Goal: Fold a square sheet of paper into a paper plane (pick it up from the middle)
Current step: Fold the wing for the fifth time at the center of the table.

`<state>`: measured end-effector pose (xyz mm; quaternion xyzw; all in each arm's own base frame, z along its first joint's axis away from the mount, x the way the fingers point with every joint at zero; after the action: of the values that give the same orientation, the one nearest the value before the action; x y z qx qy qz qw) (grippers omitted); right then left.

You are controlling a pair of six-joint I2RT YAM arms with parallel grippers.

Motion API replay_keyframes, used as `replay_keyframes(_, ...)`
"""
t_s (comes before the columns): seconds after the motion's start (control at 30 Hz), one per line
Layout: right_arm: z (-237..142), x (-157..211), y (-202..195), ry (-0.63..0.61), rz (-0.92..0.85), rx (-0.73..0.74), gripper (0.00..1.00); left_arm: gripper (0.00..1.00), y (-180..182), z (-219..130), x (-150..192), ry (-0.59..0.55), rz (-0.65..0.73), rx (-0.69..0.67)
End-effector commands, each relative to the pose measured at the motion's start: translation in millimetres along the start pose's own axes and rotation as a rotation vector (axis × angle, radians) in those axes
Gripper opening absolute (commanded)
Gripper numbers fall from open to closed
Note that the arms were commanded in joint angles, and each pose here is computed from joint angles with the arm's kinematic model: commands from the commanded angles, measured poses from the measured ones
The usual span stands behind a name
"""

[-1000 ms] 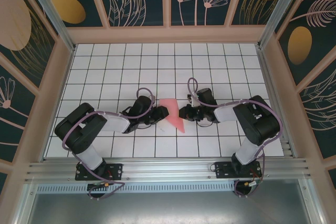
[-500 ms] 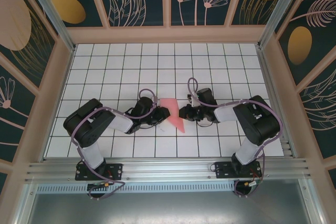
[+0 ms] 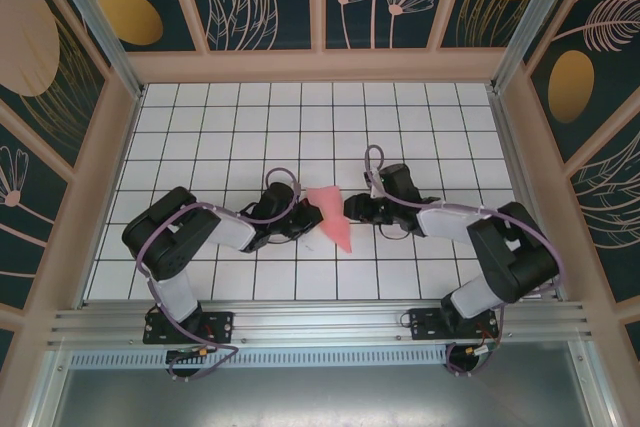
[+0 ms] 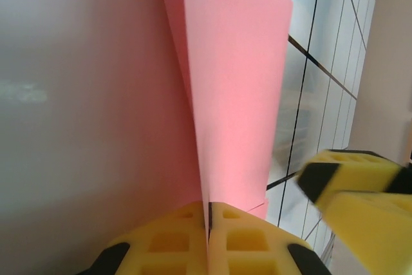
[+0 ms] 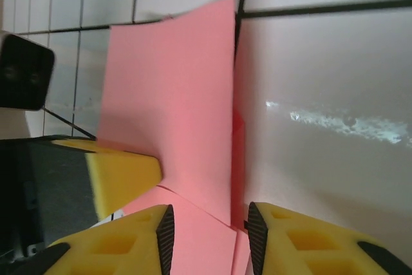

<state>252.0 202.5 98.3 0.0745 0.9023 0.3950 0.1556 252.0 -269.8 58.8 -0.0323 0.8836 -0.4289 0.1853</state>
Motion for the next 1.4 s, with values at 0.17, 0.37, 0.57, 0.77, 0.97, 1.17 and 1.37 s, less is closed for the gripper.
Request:
replay_keyframes(0.17,-26,20,25,-0.236,-0.401,0.089,0.39,0.00,-1,4,-2,0.037,0.023,-0.066)
replay_keyframes(0.37,-22,39,38,-0.224,-0.757,0.151,0.43,0.00,-1,7,-2,0.062,0.021,-0.080)
replay_keyframes(0.57,-3,68,29,-0.107,-1.078,0.282,0.47,0.00,-5,7,-6,0.072,0.018,-0.077)
replay_keyframes(0.77,9,79,20,-0.124,-1.217,0.336,0.46,0.00,-6,4,-12,0.074,0.010,-0.074)
replay_keyframes(0.97,27,86,18,-0.106,-1.292,0.382,0.46,0.00,-7,4,-12,0.075,-0.001,-0.054)
replay_keyframes(1.17,41,80,20,-0.151,-1.327,0.447,0.45,0.00,-9,2,-15,0.070,0.003,-0.053)
replay_keyframes(1.37,45,79,16,-0.172,-1.338,0.491,0.26,0.00,-5,0,-13,0.064,-0.015,-0.052)
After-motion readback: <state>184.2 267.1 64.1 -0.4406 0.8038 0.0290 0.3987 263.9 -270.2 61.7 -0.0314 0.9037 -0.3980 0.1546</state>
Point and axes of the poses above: each hand's point on the last joint's axis, 136 mm out from that joint toward the fingers, its own z axis out along the fingers, its own y axis along the line the jaws close on, x = y × z, the point moved 6 cm from there along -z, back along the fingers, and after that the axes turned 15 degrees about z, right-handed, at the moved point
